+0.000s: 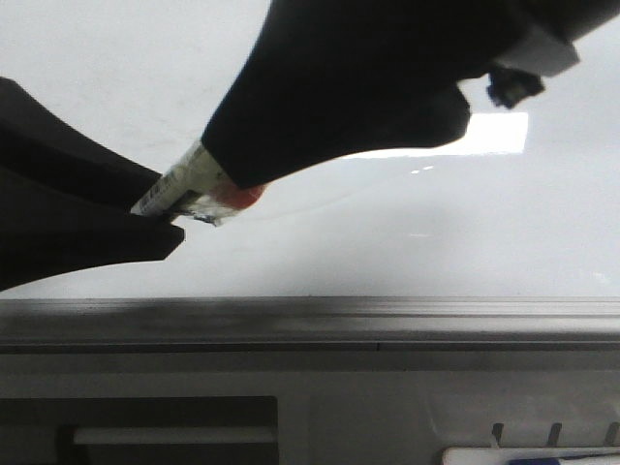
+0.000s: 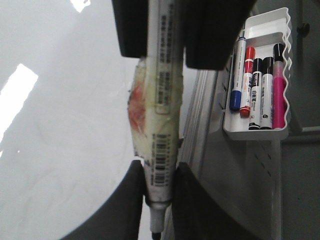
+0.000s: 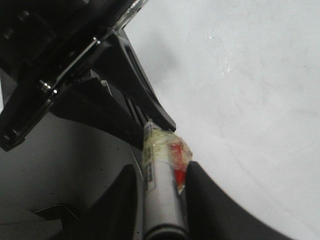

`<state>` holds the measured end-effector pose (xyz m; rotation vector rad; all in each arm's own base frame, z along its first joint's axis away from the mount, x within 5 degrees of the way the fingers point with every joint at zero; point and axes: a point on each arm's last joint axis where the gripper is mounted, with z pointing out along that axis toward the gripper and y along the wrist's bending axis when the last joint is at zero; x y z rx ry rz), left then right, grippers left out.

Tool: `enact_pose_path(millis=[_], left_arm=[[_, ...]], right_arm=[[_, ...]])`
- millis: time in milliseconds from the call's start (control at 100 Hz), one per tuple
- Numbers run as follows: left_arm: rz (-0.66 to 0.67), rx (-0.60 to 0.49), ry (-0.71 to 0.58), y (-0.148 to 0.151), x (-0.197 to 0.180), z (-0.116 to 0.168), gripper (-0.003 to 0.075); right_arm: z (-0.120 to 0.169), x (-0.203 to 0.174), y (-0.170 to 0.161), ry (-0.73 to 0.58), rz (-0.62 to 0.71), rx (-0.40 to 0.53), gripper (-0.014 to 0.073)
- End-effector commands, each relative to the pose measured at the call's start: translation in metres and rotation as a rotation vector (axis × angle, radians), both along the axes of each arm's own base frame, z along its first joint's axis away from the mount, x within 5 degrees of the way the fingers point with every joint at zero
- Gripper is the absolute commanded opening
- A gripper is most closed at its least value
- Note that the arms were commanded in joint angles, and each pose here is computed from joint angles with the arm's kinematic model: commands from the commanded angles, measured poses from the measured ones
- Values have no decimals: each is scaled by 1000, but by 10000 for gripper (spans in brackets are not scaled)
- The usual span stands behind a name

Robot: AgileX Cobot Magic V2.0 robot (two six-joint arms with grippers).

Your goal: Write number 3 on whiteboard

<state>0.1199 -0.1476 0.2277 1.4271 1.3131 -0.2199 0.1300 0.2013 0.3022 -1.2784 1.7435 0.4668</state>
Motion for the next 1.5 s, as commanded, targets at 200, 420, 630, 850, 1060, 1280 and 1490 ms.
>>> enact_pose_path(millis=[200,420,630,850,1060,1280,1490], left_arm=[[-36,-123,-40,-6,-1,18,42],[57,-254,18,2,-2,30,372],[134,-327,34,19,-10,46,410],[177,-424,47,34,-19,59,408],[188,-455,61,36,-20,62,384],[188,-455,61,36,-20,62,384],[188,-455,61,36,-20,62,384]], right_arm=[[19,2,2,-71,-1,81,-61],[23,3,2,-68,-16,103,-61],[45,17,-6,-72,-71,107,-61],[72,39,-23,-97,-180,127,-61],[81,50,-25,-96,-212,120,-61],[75,65,-20,-77,-236,85,-61],[75,73,-27,-83,-272,73,-60]])
